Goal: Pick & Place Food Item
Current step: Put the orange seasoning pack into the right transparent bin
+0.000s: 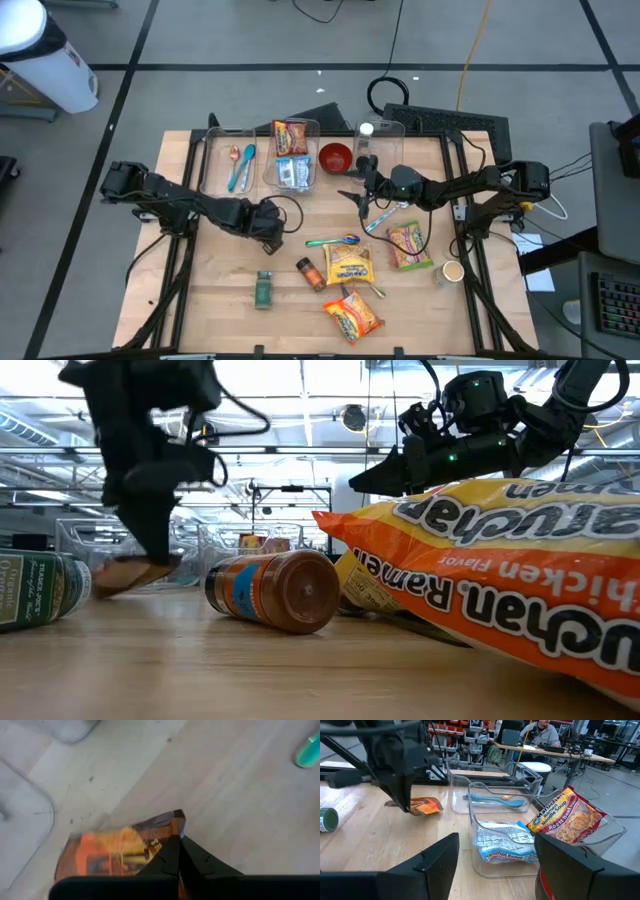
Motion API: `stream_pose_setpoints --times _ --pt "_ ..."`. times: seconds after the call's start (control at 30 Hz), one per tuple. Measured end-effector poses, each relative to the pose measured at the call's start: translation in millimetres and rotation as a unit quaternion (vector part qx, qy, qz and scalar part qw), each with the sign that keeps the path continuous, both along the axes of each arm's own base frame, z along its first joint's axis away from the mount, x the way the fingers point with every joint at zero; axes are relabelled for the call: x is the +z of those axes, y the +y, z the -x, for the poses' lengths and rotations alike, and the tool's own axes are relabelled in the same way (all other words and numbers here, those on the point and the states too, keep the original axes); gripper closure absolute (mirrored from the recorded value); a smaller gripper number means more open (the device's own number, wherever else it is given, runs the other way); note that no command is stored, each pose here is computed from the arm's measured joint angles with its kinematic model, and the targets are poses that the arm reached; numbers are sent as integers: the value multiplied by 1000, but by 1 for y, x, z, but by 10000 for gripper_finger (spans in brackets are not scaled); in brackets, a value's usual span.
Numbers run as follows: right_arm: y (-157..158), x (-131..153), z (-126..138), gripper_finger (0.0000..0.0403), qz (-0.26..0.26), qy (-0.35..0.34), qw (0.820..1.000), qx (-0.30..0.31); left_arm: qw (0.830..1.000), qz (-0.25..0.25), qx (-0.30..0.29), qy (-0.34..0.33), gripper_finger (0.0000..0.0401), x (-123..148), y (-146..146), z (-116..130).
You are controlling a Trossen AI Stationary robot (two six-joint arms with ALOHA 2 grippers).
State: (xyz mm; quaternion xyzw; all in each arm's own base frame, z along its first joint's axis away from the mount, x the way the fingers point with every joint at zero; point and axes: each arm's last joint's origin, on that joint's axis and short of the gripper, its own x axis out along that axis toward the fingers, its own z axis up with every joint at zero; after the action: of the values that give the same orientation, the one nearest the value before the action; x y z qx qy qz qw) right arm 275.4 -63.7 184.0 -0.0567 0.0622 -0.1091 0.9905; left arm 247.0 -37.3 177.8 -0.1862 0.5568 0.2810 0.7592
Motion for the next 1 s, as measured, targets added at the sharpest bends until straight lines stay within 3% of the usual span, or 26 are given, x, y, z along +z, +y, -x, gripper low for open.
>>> stream_pose_setpoints --times 0.3,0.57,0.87,1.0 --pt "0 0 0 152 0 0 1000 0 996 -14 -76 -38 399 30 -4 -19" --pt "1 2 -1 152 1 -10 1000 16 994 -20 -105 -37 399 45 -3 -24" --pt "2 17 -1 152 23 -83 996 18 991 -25 -126 -37 400 51 8 -28" --pt "5 20 -6 152 16 -74 993 95 989 -23 -140 -43 400 52 16 -31"
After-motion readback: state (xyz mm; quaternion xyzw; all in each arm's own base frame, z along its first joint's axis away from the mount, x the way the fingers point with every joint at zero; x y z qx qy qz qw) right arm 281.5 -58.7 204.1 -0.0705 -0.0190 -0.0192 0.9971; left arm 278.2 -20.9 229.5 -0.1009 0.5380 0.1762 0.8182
